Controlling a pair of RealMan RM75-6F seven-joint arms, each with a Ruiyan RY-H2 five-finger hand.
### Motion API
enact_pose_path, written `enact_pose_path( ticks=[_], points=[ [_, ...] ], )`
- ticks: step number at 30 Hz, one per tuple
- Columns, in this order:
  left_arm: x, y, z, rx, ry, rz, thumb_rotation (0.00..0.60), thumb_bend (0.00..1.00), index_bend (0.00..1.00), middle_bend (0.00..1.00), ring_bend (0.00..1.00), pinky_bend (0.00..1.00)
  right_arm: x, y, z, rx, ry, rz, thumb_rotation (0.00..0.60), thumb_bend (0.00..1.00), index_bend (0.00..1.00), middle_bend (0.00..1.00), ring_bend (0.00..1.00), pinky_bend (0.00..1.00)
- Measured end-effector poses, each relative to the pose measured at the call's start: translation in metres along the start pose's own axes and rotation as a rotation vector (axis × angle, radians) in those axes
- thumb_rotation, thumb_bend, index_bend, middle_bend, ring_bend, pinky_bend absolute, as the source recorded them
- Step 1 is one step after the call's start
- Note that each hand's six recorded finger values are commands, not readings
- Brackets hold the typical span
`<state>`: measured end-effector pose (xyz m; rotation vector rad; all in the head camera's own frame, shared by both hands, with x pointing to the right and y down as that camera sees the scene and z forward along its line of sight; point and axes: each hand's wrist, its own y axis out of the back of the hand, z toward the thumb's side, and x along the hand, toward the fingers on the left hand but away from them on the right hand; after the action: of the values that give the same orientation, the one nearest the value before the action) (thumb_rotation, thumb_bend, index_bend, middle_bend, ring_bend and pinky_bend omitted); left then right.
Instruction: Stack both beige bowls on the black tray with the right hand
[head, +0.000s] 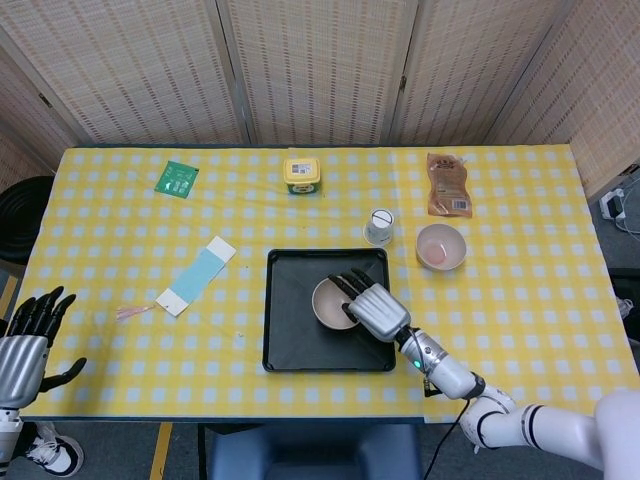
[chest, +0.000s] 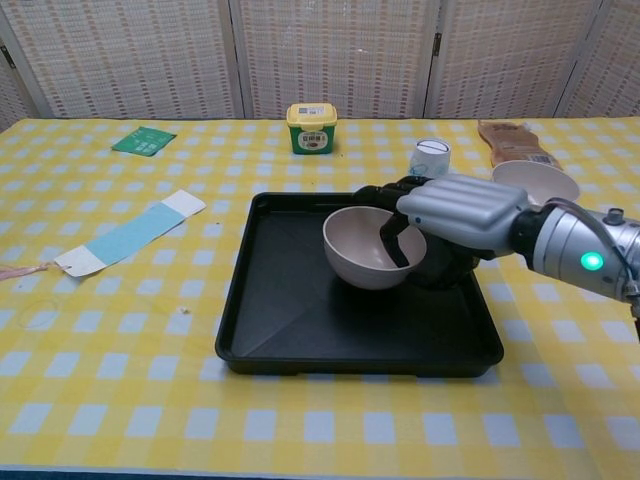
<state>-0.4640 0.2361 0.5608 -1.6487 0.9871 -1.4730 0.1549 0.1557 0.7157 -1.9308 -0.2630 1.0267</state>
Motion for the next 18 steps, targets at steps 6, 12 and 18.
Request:
enact_pose_path(
  ticks=[6,12,18],
  points=[
    [-0.002,0.003,-0.001,-0.01,-0.002,0.008,0.6,0.27,0.0,0.0,0.0,0.0,-0.005,-0.003,0.001,0.0,-0.01,-0.011,0.6,0.48,0.27,0.0,0.0,0.0],
    [-0.002,0.003,-0.001,-0.01,-0.001,0.004,0.6,0.27,0.0,0.0,0.0,0.0,0.0,0.0,0.0,-0.005,-0.003,-0.031,0.6,0.48,0.1,0.0,0.0,0.0],
    [-0.004,0.002,0.0,-0.004,-0.002,0.004,0.6,0.27,0.0,0.0,0.0,0.0,0.011,0.009,-0.004,-0.026,-0.007,-0.056,0.6,0.48,0.08,0.0,0.0,0.0]
  ],
)
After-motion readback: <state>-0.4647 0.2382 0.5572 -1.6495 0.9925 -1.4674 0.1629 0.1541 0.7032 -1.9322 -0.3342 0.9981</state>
